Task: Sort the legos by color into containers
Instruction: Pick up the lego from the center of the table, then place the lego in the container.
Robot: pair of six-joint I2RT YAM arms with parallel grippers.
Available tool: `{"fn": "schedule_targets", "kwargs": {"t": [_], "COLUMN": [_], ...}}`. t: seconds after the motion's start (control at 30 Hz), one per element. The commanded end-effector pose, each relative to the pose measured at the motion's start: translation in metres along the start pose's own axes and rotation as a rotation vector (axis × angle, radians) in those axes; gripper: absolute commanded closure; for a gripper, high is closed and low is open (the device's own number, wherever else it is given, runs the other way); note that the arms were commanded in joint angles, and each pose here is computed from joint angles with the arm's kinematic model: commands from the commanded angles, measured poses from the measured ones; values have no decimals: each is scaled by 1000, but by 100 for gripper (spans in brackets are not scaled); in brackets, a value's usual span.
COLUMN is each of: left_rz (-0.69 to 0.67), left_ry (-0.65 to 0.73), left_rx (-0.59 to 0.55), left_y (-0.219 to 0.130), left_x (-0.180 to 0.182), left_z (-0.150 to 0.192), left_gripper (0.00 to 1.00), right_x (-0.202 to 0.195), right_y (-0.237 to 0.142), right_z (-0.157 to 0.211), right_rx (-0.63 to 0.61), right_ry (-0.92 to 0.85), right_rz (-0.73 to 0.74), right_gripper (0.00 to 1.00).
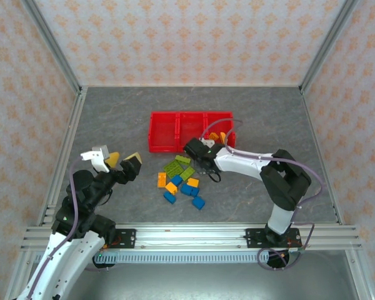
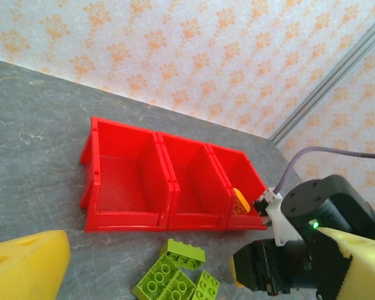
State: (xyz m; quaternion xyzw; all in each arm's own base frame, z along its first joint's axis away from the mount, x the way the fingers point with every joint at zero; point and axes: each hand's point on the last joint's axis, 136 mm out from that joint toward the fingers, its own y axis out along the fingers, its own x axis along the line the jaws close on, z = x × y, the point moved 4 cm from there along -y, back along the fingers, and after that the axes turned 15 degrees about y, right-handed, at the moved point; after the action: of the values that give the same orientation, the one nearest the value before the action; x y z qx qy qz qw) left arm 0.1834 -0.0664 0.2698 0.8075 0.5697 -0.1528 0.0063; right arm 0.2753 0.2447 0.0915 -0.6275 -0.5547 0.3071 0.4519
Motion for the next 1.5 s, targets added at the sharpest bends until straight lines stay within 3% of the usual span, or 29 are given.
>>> {"fn": "schedule_targets", "kwargs": {"t": [0.0,0.2,0.5,0.87,0.97,1.13,1.33,1.47], "left_rz": [-18,-26,121,57,58,35,10,5], "left_ry": [-1,-2,16,13,15,14,14,15], "left_rx": [-15,-9,60,105,113,146,165,165], "left_y": [-3,-1,11,20,21,26,29,29], "left_x": [2,3,-16,-7,-7,-4,0,0], "left_z": [-2,0,11,18,19,24,26,26], "left_gripper": [1,1,1,1,1,1,1,1], "right_x": [18,15,-11,-17,-17,-14,-8,2], "right_y": [-27,-49,-22,48,60,53,7,-25], "right_z": [-38,-94,-183,-200,-203,-206,-199,-181], "right_rx": [-98,-214,-246,-177,-181,-184,-214,-211], "right_ry": [-48,-46,4,28,30,81,97,74], "right_rz": [-81,-89,-58,-28,-14,-30,-116,-194], "right_gripper": [74,73,72,67,55,22,10,7]}}
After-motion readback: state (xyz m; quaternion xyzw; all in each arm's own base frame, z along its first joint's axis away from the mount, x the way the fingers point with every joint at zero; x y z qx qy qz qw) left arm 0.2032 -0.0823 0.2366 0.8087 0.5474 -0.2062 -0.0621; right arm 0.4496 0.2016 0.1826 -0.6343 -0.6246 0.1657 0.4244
